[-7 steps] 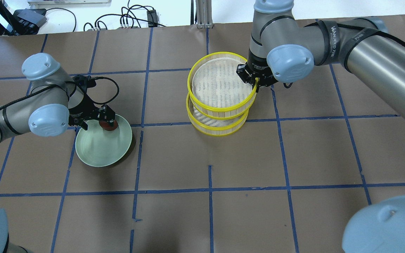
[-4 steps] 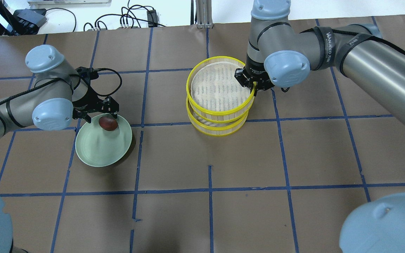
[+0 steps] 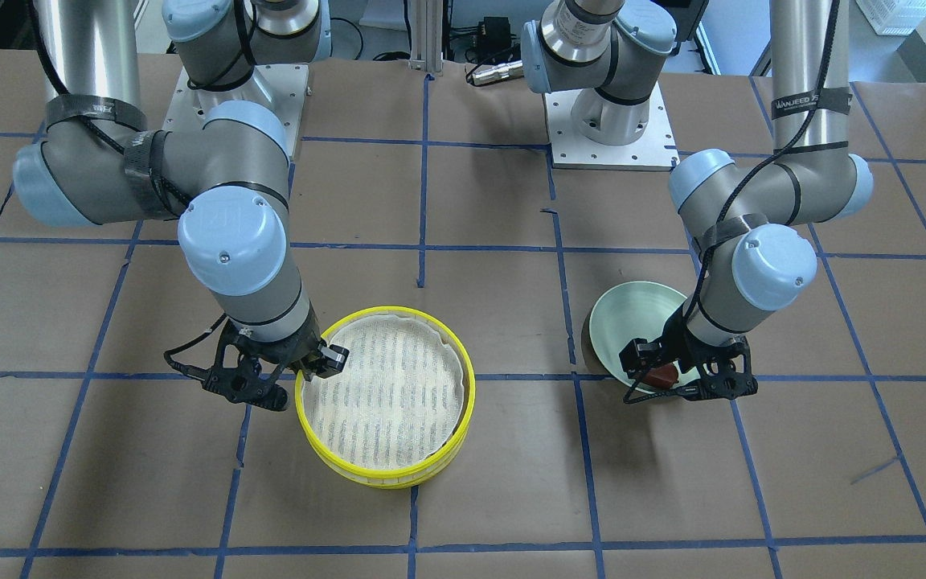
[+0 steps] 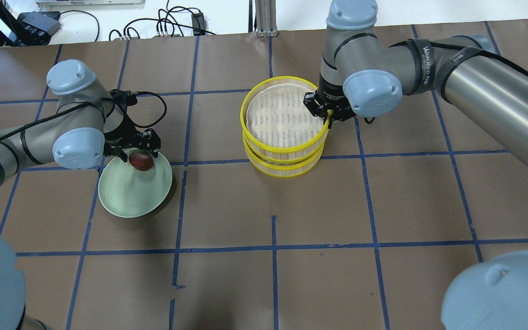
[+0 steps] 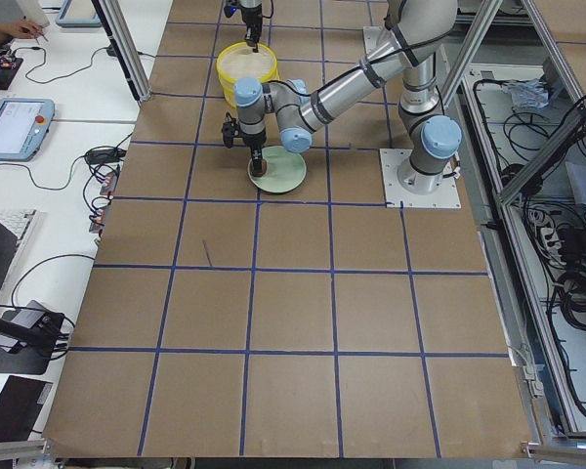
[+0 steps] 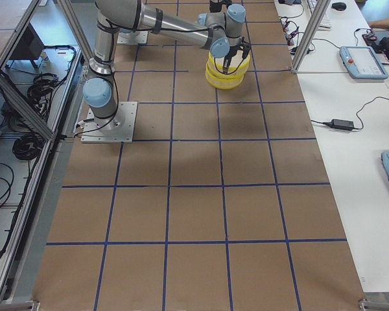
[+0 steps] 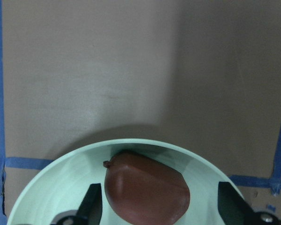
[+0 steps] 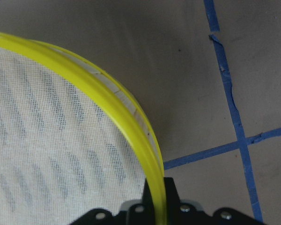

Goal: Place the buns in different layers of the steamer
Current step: 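Grasp the brown bun on the plate with the left gripper and lift it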

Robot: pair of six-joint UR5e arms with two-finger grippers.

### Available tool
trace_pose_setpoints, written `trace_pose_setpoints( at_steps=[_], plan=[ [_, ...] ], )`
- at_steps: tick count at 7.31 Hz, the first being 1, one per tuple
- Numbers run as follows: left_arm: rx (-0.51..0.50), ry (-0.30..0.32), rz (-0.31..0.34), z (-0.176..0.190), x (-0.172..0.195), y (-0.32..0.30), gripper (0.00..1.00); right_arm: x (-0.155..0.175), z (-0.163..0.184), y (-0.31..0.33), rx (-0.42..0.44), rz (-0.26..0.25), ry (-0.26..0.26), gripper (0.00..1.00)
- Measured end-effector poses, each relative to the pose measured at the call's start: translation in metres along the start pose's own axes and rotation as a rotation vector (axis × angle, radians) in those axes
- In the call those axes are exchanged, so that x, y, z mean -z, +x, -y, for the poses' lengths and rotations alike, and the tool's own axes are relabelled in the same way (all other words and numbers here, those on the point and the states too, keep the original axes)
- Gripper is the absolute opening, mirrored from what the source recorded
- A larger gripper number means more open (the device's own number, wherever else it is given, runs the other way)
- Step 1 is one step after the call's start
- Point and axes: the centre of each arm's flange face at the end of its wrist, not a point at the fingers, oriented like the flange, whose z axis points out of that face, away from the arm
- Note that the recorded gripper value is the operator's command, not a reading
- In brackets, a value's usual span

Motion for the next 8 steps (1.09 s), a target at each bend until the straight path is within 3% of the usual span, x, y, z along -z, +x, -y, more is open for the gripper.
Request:
trace_pose_setpoints(
  at_steps=[2,3,5,6,7,8],
  plan=[
    [-0.037,-0.009,0.001,-0.002,-0.004,0.000,0.09,-0.005,-0.002,0.001,0.000,-0.002,-0.008,0.08],
    [-0.052,-0.014,0.016,-0.003,-0.005,-0.002,0.02,-0.006,-0.003,0.001,0.000,0.000,-0.008,0.08],
    [-0.067,-0.013,0.072,-0.003,-0.003,-0.008,0.01,-0.008,-0.004,0.000,0.001,0.010,-0.013,0.08],
    [-0.079,0.014,0.094,0.000,0.007,-0.010,0.01,-0.008,-0.005,-0.001,0.003,0.014,-0.017,0.16],
    [-0.084,0.050,0.114,0.002,0.024,-0.010,0.01,-0.010,-0.007,-0.001,0.005,0.015,-0.023,0.75],
    [-0.085,0.086,0.126,0.005,0.046,-0.009,0.01,-0.012,-0.008,0.000,0.007,0.011,-0.027,0.99]
  ],
)
